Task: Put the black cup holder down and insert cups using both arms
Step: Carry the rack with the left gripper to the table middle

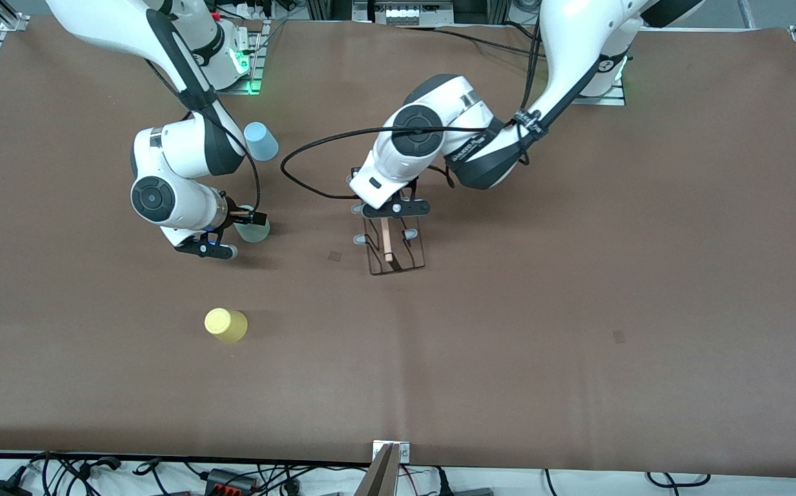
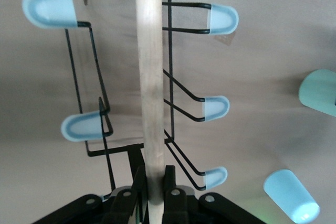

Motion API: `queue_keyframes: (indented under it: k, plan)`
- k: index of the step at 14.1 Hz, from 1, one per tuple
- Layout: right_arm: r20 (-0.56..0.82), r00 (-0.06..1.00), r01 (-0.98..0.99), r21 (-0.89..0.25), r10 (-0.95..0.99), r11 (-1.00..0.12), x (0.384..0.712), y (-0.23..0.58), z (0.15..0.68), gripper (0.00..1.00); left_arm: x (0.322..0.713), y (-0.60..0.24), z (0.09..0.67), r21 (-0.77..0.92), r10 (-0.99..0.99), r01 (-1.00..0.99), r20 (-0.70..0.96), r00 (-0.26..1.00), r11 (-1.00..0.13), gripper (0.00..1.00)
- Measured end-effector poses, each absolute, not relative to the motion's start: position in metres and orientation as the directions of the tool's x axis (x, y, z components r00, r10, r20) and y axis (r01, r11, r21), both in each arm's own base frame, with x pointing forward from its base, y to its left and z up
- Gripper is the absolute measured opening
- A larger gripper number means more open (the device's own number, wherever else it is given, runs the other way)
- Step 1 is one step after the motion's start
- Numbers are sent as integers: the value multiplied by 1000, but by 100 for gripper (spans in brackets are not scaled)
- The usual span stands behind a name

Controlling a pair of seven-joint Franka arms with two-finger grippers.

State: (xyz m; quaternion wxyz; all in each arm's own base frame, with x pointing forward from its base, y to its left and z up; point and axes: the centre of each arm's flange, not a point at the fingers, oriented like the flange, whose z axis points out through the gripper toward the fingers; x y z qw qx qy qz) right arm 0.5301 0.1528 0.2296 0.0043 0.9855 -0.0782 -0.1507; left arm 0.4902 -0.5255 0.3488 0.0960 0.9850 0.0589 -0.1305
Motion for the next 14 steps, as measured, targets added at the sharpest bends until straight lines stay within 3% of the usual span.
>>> queue_keyframes:
  k: [9,10,11,14]
  plan:
    - [-290,944,-156,32,-159,-987,531,154,217,100,485,-530,333,141,69,106,-247,967,-984,16]
    - [-289,944,-157,31,-159,-987,532,154,218,92,486,-529,332,139,70,107,-248,966,-984,16]
    - [-289,944,-157,31,-159,-987,532,154,218,91,486,-529,331,138,71,108,-249,966,-985,16]
    - [-280,947,-156,26,-157,-987,535,156,222,66,492,-523,329,113,66,93,-223,972,-989,39]
